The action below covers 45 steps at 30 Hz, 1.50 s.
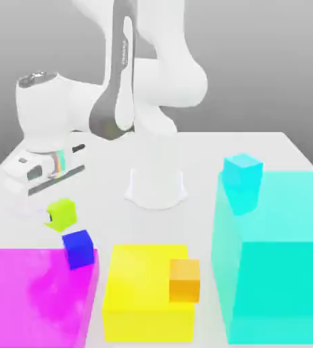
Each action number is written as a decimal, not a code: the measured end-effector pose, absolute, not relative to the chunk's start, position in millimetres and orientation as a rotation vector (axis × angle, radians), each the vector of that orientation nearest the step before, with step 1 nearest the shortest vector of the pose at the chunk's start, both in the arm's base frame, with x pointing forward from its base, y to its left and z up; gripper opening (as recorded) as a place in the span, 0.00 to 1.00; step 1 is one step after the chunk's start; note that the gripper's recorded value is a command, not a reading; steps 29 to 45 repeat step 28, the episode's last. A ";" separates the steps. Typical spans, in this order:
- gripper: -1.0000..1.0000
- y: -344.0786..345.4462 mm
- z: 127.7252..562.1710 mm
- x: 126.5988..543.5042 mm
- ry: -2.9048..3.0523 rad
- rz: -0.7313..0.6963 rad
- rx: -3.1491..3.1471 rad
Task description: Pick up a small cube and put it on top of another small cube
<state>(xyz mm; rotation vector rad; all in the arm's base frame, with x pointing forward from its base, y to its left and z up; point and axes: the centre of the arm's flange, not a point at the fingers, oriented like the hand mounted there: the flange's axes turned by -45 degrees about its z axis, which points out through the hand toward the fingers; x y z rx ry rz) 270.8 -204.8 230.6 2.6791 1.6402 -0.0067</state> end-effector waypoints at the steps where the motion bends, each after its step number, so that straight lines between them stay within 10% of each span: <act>1: 0.00 -203.0 234.3 275.1 1.720 -0.007 2.629; 19: 0.00 -157.1 307.0 340.4 2.821 -0.005 1.384; 24: 0.00 -153.4 266.2 345.9 2.873 0.001 1.275; 25: 1.00 -153.1 254.3 345.3 2.874 0.001 1.273; 45: 1.00 -153.1 254.3 345.3 2.874 0.001 1.273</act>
